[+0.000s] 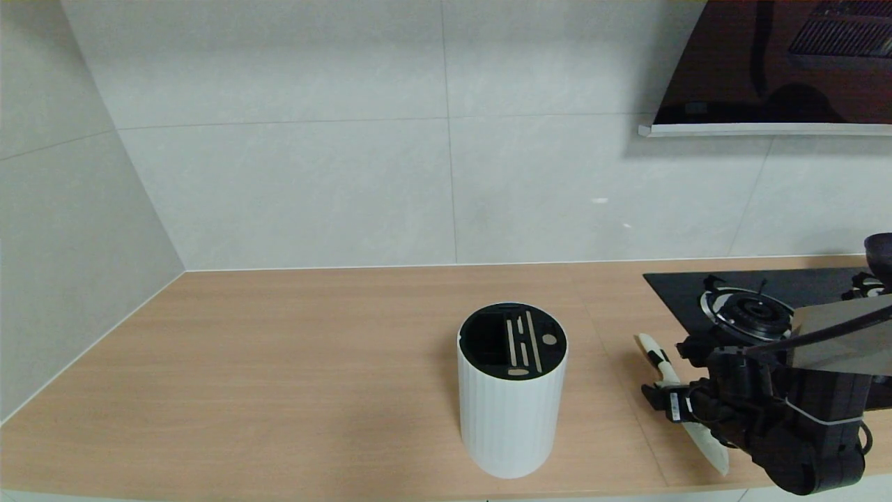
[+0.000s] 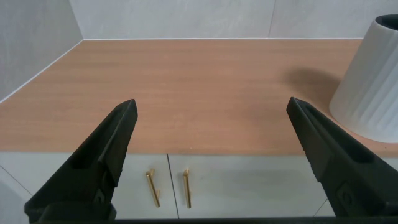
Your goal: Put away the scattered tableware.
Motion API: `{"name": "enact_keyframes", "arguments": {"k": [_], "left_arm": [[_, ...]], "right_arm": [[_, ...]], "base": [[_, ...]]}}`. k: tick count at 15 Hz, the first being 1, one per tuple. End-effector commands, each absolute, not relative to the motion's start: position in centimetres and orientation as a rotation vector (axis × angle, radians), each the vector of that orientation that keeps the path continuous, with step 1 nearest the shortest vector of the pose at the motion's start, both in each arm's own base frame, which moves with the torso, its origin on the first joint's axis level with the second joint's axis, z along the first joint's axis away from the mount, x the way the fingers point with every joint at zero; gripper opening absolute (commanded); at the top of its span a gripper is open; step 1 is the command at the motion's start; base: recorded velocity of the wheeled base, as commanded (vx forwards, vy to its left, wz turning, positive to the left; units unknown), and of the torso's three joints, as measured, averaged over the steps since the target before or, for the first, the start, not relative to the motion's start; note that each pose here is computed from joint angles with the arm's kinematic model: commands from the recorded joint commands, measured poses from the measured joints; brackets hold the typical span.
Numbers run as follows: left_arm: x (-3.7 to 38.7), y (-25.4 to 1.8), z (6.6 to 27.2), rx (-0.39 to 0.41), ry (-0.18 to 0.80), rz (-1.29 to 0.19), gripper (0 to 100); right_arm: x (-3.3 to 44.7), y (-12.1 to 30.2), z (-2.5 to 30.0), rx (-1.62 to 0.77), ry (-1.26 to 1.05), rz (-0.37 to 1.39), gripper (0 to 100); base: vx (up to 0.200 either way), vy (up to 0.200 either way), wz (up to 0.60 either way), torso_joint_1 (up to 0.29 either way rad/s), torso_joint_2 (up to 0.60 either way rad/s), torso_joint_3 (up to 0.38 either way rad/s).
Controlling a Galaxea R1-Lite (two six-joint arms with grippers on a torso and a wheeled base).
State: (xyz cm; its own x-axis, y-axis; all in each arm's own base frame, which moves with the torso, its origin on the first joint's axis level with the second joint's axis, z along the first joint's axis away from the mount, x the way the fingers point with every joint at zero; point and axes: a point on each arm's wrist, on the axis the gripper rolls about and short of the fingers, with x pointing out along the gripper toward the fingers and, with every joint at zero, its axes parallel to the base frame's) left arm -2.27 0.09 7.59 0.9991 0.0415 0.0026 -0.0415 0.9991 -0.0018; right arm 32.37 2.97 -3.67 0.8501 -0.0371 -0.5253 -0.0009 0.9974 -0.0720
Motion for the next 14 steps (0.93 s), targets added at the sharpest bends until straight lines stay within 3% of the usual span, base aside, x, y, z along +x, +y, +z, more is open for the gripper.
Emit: {"name": "enact_keyframes", "arguments": {"k": [1, 4, 5, 14], "left_arm": [[-2.27, 0.09, 7.6, -0.002, -0.003, 0.041, 100], [-2.27, 0.09, 7.6, -0.002, -0.003, 0.041, 100], [-2.27, 0.09, 7.6, -0.002, -0.003, 0.041, 100], [-2.27, 0.1, 7.6, -0.003, -0.003, 0.043, 100]], "right_arm": [[32.57, 2.76, -3.89, -0.071, 0.555, -0.033, 100], [32.54, 2.73, -3.85, -0.077, 0.555, -0.048, 100], [32.54, 2.73, -3.85, -0.077, 0.555, -0.048, 0], [32.5, 2.72, -3.3, -0.072, 0.541, -0.047, 0]], "base": [[0.0, 0.0, 0.0, 0.0, 0.0, 0.0], [0.0, 0.0, 0.0, 0.0, 0.0, 0.0], [0.0, 0.0, 0.0, 0.0, 0.0, 0.0], [0.0, 0.0, 0.0, 0.0, 0.0, 0.0]]}}
